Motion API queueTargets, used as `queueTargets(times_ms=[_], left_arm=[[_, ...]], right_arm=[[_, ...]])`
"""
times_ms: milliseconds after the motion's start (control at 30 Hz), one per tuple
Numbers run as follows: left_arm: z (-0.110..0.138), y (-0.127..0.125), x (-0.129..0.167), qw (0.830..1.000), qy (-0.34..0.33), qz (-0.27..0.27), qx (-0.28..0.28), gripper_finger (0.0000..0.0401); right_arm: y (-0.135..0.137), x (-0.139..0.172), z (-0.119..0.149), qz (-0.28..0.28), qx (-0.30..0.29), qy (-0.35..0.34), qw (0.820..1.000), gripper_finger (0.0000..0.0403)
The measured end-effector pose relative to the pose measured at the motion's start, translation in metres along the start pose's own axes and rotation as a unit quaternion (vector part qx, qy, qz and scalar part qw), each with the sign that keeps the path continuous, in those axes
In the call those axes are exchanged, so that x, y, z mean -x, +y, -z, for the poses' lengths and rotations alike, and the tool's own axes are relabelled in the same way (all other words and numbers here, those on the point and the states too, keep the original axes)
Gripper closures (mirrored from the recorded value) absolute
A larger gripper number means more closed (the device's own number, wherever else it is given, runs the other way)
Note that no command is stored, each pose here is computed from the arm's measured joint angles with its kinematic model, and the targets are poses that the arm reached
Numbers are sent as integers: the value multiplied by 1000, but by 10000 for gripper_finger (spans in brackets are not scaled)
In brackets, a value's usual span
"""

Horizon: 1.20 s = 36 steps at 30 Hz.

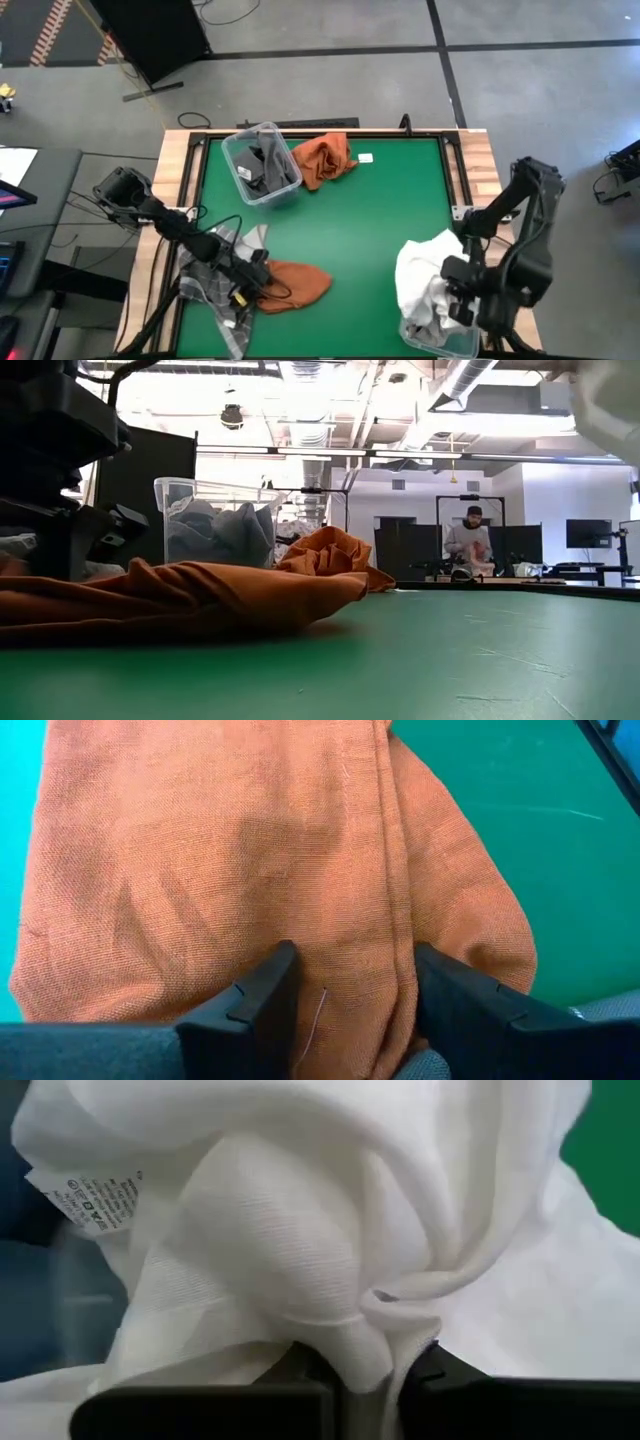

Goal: Sort towels by color in basket
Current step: Put the white towel into the bottom transparent bin

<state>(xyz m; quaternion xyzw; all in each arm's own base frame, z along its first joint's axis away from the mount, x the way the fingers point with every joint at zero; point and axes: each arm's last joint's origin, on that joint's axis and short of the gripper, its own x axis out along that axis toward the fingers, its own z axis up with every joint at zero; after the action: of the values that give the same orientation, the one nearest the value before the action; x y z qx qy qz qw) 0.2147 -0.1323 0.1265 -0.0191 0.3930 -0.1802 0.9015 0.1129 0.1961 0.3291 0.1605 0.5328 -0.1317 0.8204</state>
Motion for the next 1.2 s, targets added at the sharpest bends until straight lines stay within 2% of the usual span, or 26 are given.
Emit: queueTargets(times_ms=[167,333,600,767,900,1200], left_arm=[[-1,4,0,1000,-1,-5,-2,218],[-2,7,0,1000,-2,-9,-7,218],[-4,14,0,1000,-2,-11,-2,218],[-4,14,0,1000,-2,-11,-2,218],[-4,14,0,1000,-2,-11,-3,218],[-4,14,0,1000,-1,-12,-3,218]], right_arm=[[11,-41,17,41,-15,56,998,346],[21,-86,28,23,-21,80,996,346],[21,-146,38,11,-26,131,991,346],[20,-156,35,2,-25,135,991,343],[20,-156,32,-6,-23,135,991,318],[9,-121,18,-70,-60,126,988,181]])
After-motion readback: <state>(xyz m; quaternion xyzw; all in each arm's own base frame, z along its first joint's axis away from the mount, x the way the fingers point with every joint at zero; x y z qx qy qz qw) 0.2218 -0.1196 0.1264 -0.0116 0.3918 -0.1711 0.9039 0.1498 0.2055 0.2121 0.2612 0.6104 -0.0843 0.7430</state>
